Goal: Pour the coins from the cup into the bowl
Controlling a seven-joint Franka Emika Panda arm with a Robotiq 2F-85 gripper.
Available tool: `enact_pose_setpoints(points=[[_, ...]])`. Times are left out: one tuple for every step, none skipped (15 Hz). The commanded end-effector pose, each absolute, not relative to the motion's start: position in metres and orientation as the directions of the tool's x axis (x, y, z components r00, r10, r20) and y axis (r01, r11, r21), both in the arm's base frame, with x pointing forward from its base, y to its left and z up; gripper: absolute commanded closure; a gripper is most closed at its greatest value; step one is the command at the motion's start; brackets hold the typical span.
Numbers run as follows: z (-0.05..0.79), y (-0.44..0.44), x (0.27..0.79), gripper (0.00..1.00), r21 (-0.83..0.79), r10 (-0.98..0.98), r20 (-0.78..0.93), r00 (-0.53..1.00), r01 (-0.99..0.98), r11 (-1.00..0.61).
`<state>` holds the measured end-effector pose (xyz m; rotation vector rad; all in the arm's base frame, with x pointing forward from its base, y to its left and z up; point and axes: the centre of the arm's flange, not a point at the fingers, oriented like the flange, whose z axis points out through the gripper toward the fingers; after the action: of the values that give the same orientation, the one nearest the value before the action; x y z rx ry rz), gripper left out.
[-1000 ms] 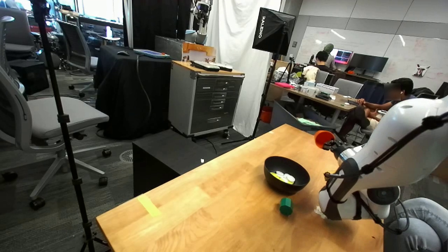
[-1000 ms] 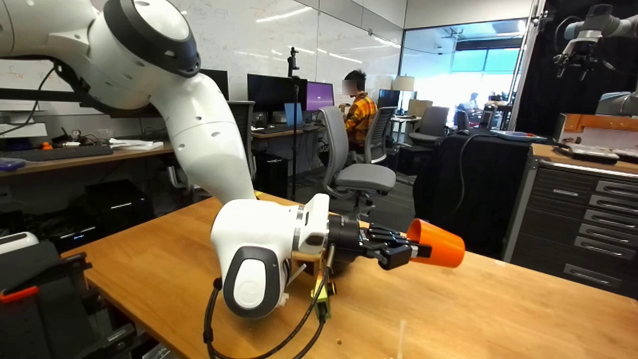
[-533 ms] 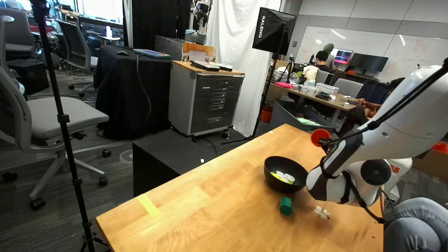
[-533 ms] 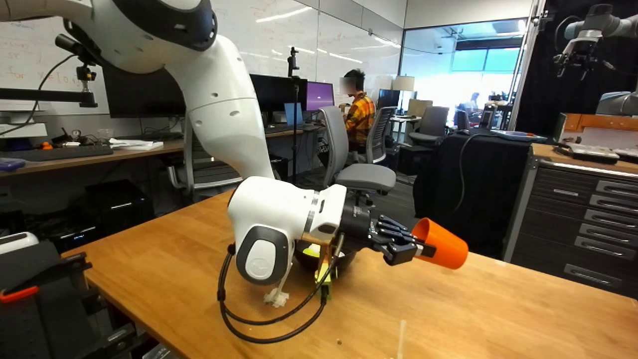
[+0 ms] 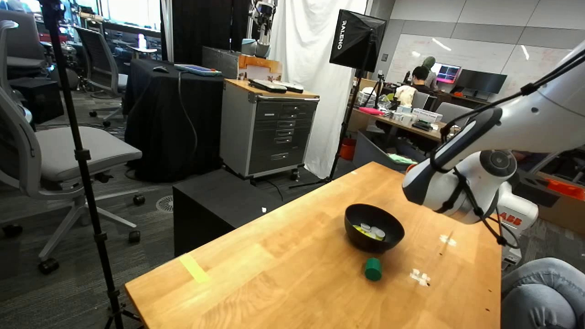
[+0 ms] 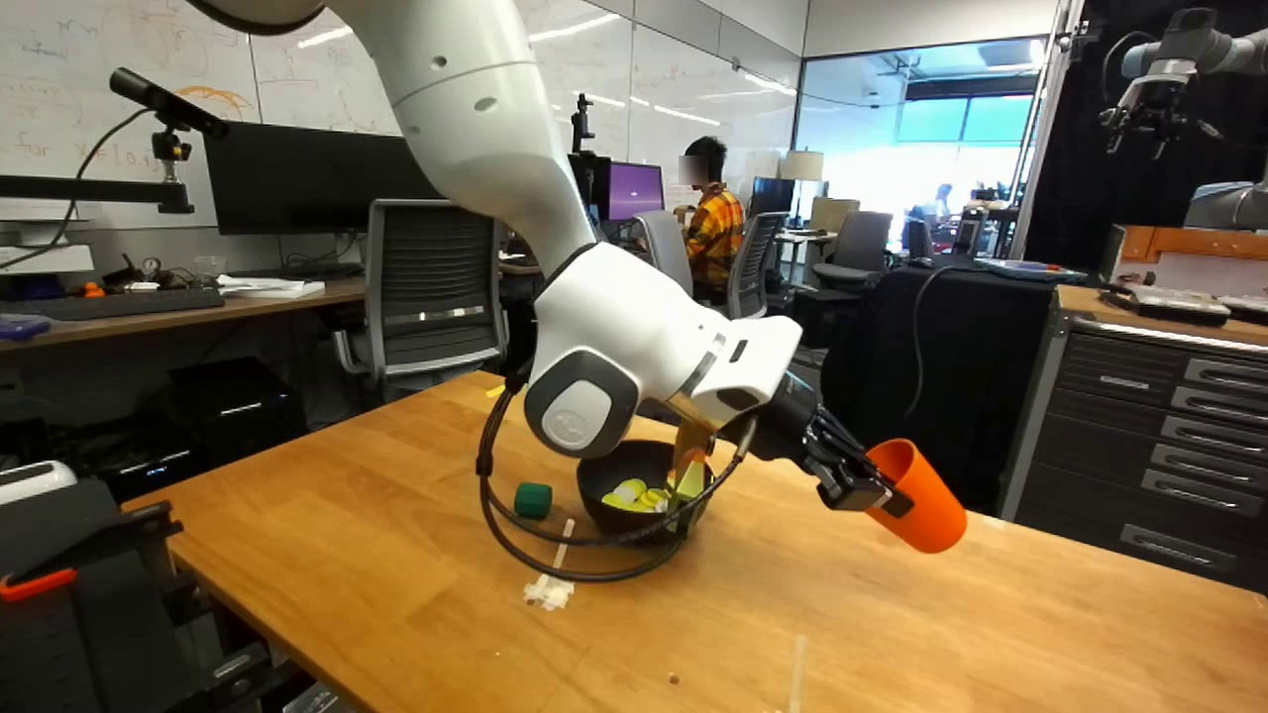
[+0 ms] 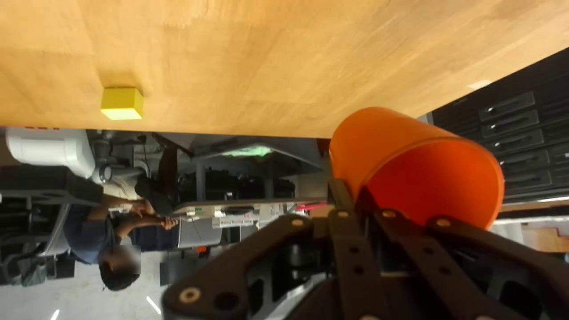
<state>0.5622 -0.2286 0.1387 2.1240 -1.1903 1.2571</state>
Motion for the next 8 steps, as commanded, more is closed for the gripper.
enact_pose_setpoints(points=[[0.187, -0.246, 0.574, 0.96, -0.074, -0.609, 0.731, 0.309, -0.851, -0.52], [0.195, -0.252, 0.575, 0.96, -0.08, -0.647, 0.69, 0.325, -0.854, -0.514], [0.202, -0.258, 0.574, 0.96, -0.087, -0.679, 0.651, 0.339, -0.856, -0.51], [0.209, -0.265, 0.574, 0.96, -0.096, -0.707, 0.616, 0.347, -0.858, -0.504], [0.215, -0.272, 0.572, 0.96, -0.111, -0.732, 0.588, 0.345, -0.861, -0.496], [0.222, -0.279, 0.571, 0.96, -0.119, -0.751, 0.559, 0.351, -0.863, -0.491], [0.228, -0.285, 0.57, 0.96, -0.121, -0.766, 0.531, 0.363, -0.862, -0.492], [0.233, -0.291, 0.568, 0.96, -0.116, -0.779, 0.497, 0.383, -0.86, -0.497]])
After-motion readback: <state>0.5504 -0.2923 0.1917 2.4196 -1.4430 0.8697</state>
